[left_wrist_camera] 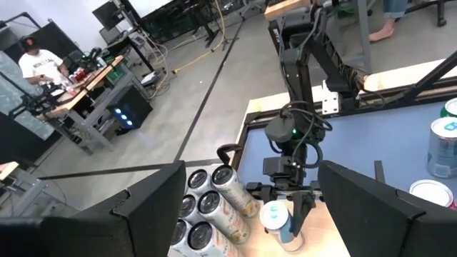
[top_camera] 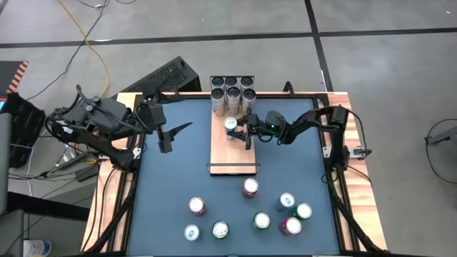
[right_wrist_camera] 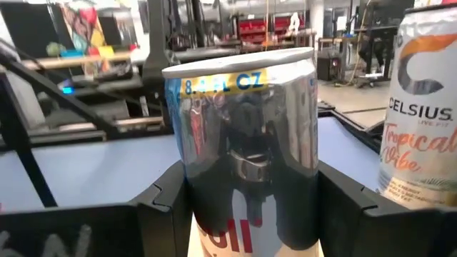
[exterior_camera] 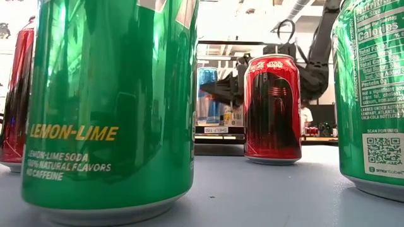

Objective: Place canned beverage on shelf
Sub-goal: Put the top left blue soda can on the shelf

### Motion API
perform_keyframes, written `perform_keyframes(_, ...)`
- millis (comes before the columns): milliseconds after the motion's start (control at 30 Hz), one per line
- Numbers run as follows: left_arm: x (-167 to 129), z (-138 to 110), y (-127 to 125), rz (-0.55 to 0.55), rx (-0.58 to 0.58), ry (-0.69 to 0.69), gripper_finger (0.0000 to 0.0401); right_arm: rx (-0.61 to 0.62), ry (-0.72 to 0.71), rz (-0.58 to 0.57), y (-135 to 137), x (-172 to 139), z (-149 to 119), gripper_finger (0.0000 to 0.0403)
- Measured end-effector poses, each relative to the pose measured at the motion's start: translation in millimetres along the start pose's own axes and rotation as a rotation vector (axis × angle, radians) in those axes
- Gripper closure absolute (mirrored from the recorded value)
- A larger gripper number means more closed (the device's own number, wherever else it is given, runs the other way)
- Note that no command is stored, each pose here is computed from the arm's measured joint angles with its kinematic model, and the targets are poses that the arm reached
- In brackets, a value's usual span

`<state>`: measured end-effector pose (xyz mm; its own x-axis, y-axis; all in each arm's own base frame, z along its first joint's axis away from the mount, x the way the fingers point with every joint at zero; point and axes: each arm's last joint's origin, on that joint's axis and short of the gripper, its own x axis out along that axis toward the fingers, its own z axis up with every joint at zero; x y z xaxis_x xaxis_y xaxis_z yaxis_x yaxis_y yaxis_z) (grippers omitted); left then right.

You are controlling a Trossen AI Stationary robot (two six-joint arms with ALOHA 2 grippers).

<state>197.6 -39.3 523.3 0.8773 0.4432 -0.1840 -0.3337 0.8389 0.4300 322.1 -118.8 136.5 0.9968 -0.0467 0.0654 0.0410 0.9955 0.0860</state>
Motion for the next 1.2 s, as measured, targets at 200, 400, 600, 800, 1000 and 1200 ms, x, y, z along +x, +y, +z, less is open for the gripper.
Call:
perform_keyframes(200, 0, 0, 0, 0.003, 0.008, 0.001, 0.0096, 0.022, -0.002, -0.03, -2, 0, -9, 0.0193)
perform_keyframes(400, 0, 0, 0, 0.003, 0.002, 0.0, 0.0096, 0.024, 0.015, -0.031, -2, 1, -10, 0.0163)
perform_keyframes(600, 0, 0, 0, 0.0, -0.005, -0.001, 0.0096, 0.024, 0.025, -0.055, -2, 1, -11, 0.0132)
perform_keyframes(800, 0, 0, 0, 0.0, -0.005, 0.0, 0.0096, 0.029, 0.042, -0.058, -3, 0, -13, 0.0111)
perform_keyframes(1000, 0, 0, 0, -0.001, -0.004, 0.003, 0.0096, 0.029, 0.042, -0.056, -3, 0, -13, 0.0092)
perform_keyframes(1200, 0, -2, -1, -0.006, -0.006, 0.017, 0.0096, 0.04, 0.076, -0.06, -3, 0, -16, 0.0087)
